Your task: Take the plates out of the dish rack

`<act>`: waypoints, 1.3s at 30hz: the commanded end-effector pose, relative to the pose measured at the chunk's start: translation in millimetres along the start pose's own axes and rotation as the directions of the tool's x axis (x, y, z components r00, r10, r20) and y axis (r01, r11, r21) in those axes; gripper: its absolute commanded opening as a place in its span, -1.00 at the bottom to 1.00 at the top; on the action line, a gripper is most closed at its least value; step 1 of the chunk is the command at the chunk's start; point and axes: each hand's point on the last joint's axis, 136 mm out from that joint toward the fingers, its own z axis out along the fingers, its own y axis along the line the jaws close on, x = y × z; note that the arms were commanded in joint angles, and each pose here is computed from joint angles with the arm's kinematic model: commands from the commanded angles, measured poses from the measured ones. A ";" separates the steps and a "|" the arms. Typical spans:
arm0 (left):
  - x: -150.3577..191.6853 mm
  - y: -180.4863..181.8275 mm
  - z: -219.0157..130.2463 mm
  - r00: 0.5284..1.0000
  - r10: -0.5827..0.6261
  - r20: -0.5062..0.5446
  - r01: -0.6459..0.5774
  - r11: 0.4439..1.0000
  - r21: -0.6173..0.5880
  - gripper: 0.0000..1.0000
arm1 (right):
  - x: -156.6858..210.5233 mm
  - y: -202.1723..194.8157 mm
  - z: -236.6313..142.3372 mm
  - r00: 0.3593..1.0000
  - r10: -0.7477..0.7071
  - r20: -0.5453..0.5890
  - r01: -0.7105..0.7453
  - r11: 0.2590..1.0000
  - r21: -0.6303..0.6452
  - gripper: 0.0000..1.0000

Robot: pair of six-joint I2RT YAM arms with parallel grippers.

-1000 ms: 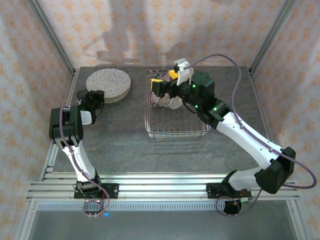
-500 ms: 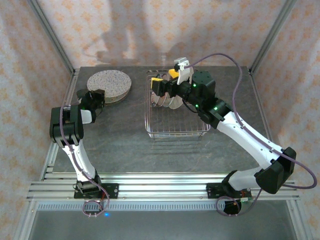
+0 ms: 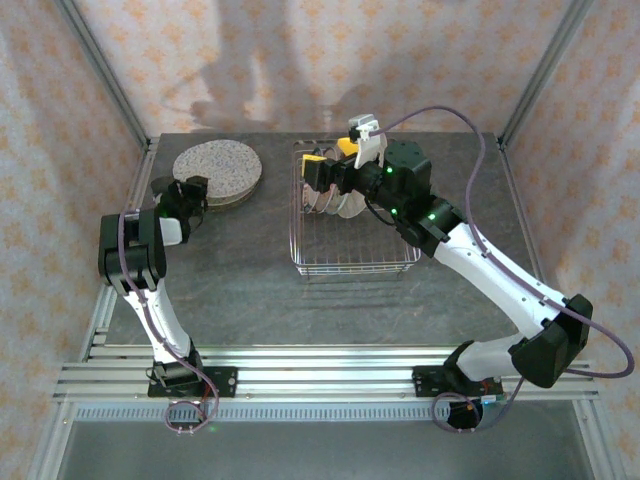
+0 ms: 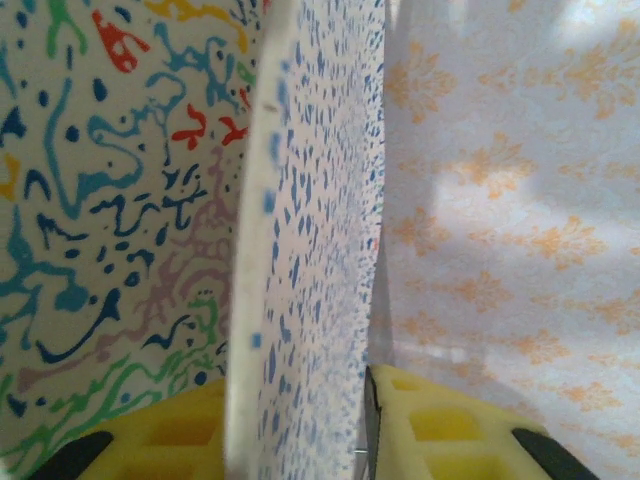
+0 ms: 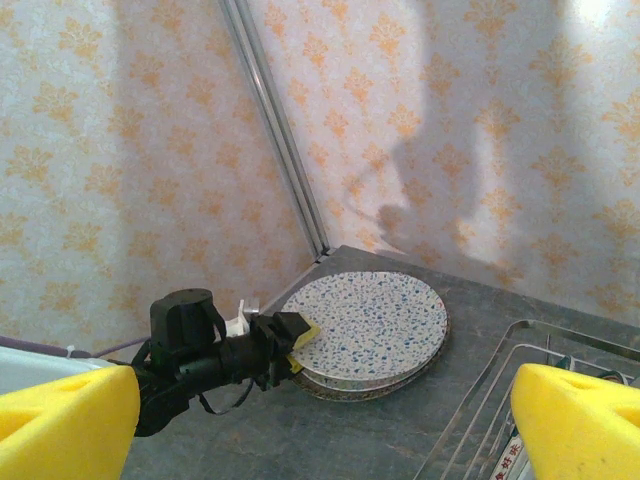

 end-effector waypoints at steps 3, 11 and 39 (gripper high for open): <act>-5.1 -17.5 -4.5 0.999 0.046 -0.010 -0.046 0.999 -0.008 -0.05 | -21.5 6.1 -6.2 0.999 0.012 0.048 -0.012 1.000 -0.001 0.91; -3.9 -10.2 -16.4 0.997 0.064 -0.033 -0.068 0.985 -0.159 0.21 | -21.7 5.7 -7.5 0.999 0.023 0.049 -0.023 1.000 0.001 0.91; -4.6 15.6 -18.5 0.993 0.068 -0.095 -0.099 0.919 -0.380 0.34 | -19.4 -0.8 -12.2 0.999 0.037 0.033 -0.039 0.998 0.043 0.91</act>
